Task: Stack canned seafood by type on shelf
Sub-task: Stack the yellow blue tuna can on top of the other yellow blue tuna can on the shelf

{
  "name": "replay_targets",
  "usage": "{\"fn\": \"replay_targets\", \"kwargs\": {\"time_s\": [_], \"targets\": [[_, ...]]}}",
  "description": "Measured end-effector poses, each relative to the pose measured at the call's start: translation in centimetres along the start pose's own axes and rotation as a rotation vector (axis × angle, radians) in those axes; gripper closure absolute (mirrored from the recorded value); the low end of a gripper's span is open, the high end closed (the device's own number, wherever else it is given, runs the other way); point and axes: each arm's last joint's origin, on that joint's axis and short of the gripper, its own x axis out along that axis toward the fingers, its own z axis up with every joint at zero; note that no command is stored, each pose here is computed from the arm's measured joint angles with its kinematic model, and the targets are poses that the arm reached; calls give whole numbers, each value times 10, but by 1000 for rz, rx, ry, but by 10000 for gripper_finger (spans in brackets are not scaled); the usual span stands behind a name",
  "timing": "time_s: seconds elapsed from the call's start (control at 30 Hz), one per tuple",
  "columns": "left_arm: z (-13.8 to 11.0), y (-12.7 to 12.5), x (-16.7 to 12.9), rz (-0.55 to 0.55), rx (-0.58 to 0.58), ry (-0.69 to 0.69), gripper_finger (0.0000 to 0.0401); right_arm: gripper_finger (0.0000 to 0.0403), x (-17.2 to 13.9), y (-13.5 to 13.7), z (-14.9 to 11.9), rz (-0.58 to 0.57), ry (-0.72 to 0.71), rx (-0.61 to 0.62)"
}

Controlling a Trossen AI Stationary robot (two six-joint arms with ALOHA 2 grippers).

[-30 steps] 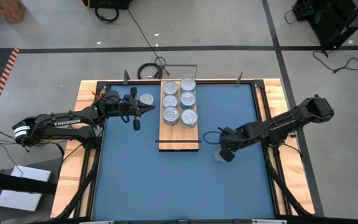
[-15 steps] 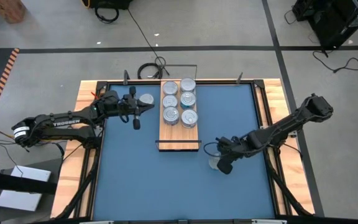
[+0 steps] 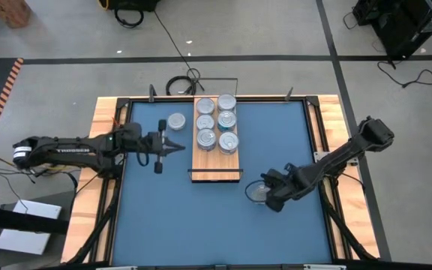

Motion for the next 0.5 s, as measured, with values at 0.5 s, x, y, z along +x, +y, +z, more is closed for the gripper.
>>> {"fn": "replay_targets", "kwargs": {"time_s": [0.5], "targets": [[12, -55, -1, -18, 96, 67, 400, 402, 40, 39, 4, 100, -45, -83]]}}
